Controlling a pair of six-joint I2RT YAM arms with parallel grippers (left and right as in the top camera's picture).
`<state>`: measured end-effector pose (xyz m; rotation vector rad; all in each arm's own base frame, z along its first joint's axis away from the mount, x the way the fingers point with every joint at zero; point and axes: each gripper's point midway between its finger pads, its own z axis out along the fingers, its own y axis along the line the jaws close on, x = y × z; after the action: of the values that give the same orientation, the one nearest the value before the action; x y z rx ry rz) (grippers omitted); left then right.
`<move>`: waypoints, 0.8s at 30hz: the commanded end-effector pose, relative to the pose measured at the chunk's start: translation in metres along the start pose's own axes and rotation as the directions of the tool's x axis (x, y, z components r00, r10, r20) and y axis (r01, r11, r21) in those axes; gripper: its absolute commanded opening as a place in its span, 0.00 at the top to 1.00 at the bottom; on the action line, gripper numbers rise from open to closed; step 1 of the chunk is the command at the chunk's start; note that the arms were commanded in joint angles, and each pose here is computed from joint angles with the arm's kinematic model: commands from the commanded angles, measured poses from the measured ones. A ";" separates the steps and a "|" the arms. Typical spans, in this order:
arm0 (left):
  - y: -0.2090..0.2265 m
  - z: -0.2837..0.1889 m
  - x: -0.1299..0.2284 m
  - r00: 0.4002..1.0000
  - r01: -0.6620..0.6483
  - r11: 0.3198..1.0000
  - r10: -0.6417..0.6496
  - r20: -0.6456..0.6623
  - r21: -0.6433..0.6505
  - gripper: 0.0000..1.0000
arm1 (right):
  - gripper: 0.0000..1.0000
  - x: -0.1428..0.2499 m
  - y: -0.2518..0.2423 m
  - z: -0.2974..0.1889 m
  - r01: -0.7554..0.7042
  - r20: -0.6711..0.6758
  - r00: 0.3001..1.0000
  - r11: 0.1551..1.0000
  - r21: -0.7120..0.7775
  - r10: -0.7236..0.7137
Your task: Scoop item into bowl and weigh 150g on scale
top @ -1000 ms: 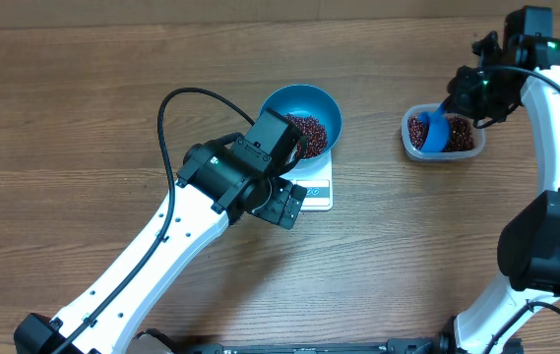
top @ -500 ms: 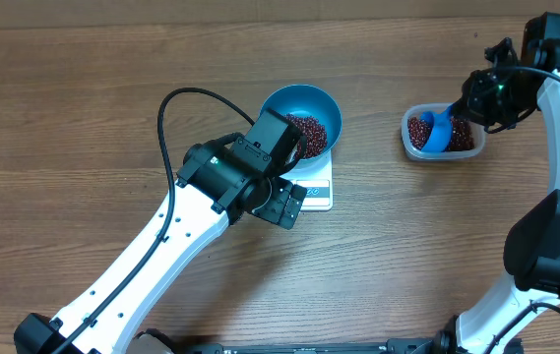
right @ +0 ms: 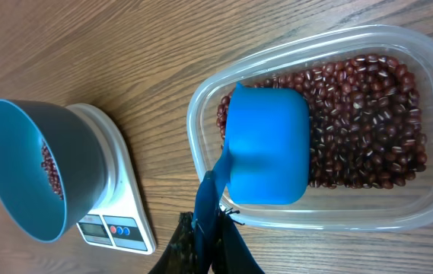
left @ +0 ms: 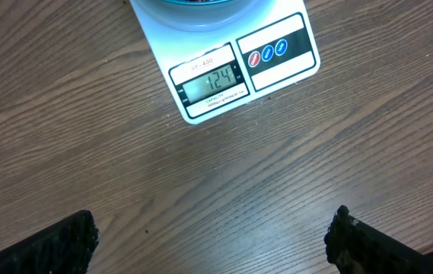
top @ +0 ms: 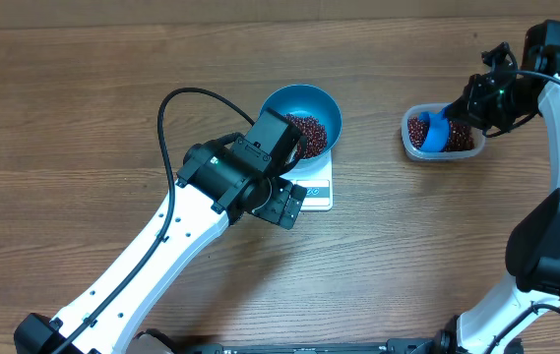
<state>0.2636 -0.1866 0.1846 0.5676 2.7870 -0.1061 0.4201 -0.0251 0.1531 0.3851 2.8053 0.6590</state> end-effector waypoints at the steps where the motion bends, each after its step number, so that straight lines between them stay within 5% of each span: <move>1: 0.000 -0.006 -0.006 1.000 0.008 1.000 -0.008 0.025 0.000 0.00 | 0.96 0.004 0.016 -0.007 -0.010 -0.006 1.000 0.992 -0.130 0.010; 24: 0.000 -0.006 -0.006 1.000 0.008 1.000 -0.008 0.026 0.000 0.00 | 0.96 -0.003 -0.017 -0.028 -0.060 0.037 0.997 0.984 -0.167 0.067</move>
<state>0.2636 -0.1866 0.1846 0.5676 2.7870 -0.1061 0.4129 -0.0486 0.1619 0.4517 2.7243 0.8344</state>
